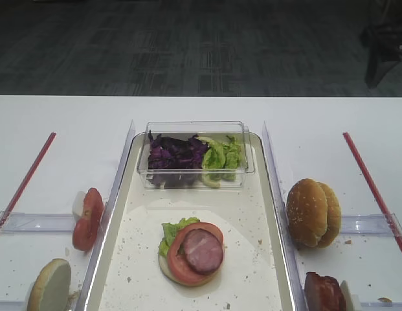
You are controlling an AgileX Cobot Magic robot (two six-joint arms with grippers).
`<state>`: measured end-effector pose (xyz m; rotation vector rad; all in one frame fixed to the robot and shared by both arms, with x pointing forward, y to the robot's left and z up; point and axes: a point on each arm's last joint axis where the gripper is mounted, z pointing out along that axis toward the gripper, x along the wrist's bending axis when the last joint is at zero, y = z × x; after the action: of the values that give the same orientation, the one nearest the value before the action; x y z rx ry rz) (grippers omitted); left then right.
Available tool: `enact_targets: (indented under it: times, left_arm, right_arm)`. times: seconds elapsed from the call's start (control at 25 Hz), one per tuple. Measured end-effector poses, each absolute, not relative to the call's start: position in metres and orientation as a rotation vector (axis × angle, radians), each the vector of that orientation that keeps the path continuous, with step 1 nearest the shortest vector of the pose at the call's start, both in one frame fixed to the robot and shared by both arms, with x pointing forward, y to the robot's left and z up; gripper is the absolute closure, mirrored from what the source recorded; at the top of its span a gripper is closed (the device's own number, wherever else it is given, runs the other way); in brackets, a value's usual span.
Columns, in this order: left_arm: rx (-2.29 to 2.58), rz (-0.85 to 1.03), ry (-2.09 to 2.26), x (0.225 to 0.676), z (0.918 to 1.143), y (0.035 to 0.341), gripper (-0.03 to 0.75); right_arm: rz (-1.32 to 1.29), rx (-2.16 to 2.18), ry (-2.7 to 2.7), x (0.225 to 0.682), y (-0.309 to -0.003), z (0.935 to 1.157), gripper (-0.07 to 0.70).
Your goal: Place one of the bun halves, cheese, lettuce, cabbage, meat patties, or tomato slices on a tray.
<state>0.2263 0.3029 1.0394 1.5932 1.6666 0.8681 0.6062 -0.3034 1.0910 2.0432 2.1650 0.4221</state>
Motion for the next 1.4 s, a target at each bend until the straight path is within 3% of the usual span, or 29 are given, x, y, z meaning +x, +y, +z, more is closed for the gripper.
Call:
enact_targets:
  times: [0.32,0.52,1.0,1.4]
  left_arm:
    - [1.593,0.868,1.667,0.226,1.039,0.303,0.103]
    - [1.593,0.868,1.667,0.226,1.039,0.303,0.103]
    - [1.593,0.868,1.667,0.226,1.039,0.303,0.103]
    - [1.593,0.868,1.667,0.226,1.039,0.303,0.103]
  right_arm:
    - [0.504,1.978,2.110,0.545,-0.301,1.133,0.029]
    - [0.526,1.960,2.094,0.497,-0.299,1.141,0.029]
    - [0.542,1.955,2.070,0.387,-0.294,1.092,0.029]
    - [0.673,1.865,1.953,0.320,-0.291,1.074,0.029]
